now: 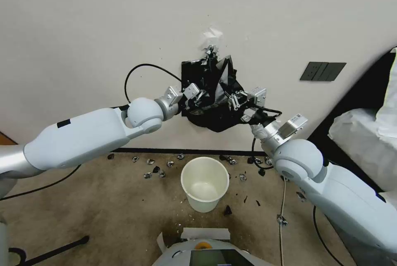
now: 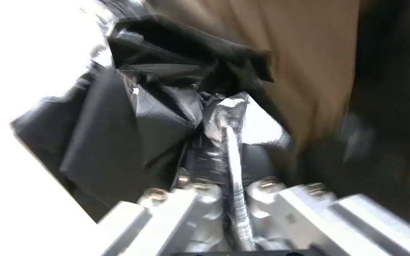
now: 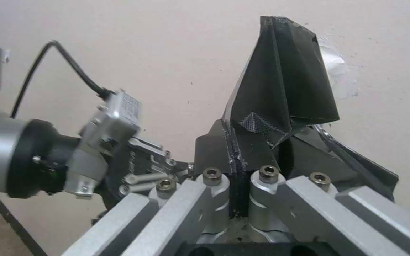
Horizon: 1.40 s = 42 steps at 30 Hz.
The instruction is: Place a trash bag onto the trash bin.
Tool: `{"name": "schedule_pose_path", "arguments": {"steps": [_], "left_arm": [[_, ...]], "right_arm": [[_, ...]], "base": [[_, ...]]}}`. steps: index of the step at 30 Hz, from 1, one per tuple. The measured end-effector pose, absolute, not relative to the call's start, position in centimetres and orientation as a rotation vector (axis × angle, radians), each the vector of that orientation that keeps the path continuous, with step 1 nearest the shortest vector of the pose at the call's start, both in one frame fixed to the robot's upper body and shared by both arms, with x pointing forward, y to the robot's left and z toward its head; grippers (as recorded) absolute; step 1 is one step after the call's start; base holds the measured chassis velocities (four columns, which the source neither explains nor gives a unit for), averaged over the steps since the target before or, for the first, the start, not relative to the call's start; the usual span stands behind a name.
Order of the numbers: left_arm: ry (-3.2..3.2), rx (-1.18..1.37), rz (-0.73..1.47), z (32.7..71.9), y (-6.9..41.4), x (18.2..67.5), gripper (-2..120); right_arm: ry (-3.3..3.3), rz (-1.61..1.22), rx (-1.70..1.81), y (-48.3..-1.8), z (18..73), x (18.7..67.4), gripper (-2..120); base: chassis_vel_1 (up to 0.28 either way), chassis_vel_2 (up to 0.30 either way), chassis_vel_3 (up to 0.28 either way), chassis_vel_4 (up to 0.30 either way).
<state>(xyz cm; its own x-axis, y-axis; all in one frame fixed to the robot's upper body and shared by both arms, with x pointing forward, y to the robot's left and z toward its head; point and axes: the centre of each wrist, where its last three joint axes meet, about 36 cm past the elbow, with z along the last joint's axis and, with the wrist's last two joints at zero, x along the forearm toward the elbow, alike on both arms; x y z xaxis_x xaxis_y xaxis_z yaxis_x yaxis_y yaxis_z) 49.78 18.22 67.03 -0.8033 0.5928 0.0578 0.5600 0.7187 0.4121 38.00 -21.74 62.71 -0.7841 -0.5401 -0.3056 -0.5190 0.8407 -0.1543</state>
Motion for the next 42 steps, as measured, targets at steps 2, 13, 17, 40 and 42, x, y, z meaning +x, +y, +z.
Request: {"name": "schedule_pose_path", "arguments": {"steps": [2, 13, 17, 40, 42], "left_arm": [[2.844, 0.941, 0.608, 66.9, 18.3, 49.5, 0], [2.910, 0.881, 0.300, 63.8, 20.7, 43.9, 0], [2.929, 0.876, 0.274, 62.5, 21.2, 42.2, 0], [2.941, 0.933, 0.224, 60.5, 21.9, 36.0, 0], [2.937, 0.936, 0.223, 60.5, 21.9, 35.9, 0]], "right_arm": [[2.689, -0.077, -0.787, -21.7, 62.5, 38.0, 0], [2.785, 0.060, -0.764, -21.4, 60.7, 35.5, 0], [2.818, 0.110, -0.787, -21.0, 59.8, 34.0, 0], [2.949, 0.190, -0.767, -21.1, 57.4, 29.3, 0], [2.958, 0.190, -0.760, -21.2, 57.2, 29.2, 0]], "base": [[0.000, 0.000, 0.000, 0.000], [0.000, 0.000, 0.000, 0.000], [0.000, 0.000, 0.000, 0.000], [0.000, 0.000, 0.000, 0.000], [0.000, 0.000, 0.000, 0.000]]}}
